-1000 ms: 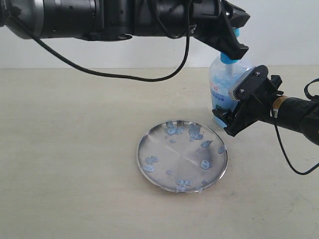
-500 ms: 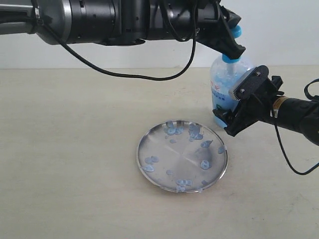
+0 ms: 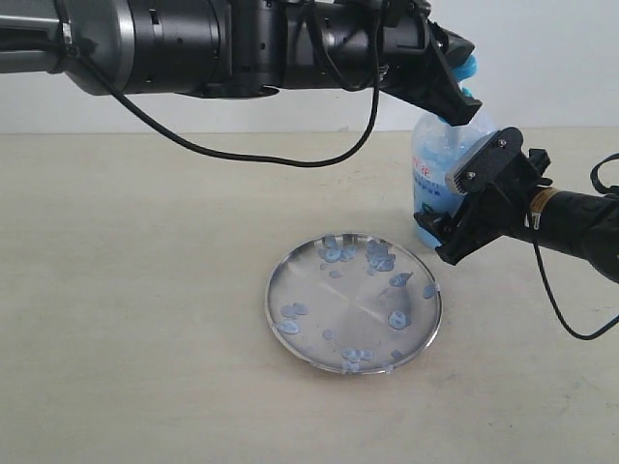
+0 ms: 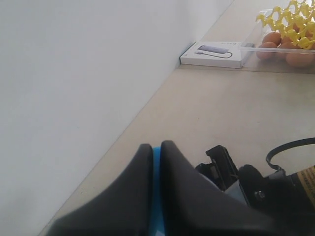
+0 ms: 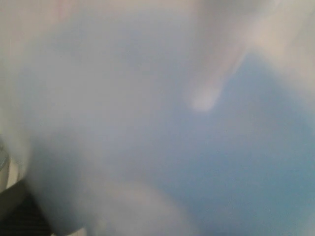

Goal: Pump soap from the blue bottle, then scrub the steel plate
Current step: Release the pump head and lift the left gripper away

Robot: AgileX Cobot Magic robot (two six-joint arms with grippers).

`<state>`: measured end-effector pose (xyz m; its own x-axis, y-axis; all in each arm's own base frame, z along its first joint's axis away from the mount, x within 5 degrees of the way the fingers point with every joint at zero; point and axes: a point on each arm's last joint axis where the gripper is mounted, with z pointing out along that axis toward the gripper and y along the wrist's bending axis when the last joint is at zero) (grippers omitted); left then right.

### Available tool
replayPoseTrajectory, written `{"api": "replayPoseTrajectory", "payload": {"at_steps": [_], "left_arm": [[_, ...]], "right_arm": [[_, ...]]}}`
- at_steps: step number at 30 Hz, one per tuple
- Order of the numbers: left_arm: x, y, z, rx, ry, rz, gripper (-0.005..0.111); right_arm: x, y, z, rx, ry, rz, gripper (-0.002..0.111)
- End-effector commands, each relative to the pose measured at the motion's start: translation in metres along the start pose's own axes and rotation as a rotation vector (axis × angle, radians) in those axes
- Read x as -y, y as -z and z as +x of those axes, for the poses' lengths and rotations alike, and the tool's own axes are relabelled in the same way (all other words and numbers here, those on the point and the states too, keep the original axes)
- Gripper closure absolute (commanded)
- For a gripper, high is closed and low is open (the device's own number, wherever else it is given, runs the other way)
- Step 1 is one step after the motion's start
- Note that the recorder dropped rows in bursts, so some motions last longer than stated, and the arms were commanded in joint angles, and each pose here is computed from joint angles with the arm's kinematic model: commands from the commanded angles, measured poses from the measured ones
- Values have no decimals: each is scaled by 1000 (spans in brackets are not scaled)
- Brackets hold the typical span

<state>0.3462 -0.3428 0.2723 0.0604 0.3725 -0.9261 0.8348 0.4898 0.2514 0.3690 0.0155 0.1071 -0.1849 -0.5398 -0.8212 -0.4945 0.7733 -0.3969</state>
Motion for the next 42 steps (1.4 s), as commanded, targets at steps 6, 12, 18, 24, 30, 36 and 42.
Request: {"api": "replayPoseTrajectory", "payload": {"at_steps": [6, 12, 18, 24, 30, 36, 42], "left_arm": [[4, -17, 38, -117, -14, -17, 102], [8, -26, 56, -153, 14, -5, 102], [9, -28, 59, -160, 28, -2, 102], [9, -28, 59, -159, 28, 0, 102], [1, -13, 26, -85, 7, -25, 102], [-8, 16, -21, 21, -3, -61, 102], [-1, 48, -41, 77, 4, -15, 102]], "right_arm": [[-7, 0, 7, -39, 39, -42, 108], [-7, 0, 7, -37, 39, -42, 108], [-7, 0, 7, -35, 39, -42, 108], [-7, 0, 7, -36, 37, -42, 108], [-5, 0, 6, -33, -4, -28, 108], [-1, 0, 5, -14, -167, 17, 108], [1, 0, 1, 33, -280, 42, 108]]}}
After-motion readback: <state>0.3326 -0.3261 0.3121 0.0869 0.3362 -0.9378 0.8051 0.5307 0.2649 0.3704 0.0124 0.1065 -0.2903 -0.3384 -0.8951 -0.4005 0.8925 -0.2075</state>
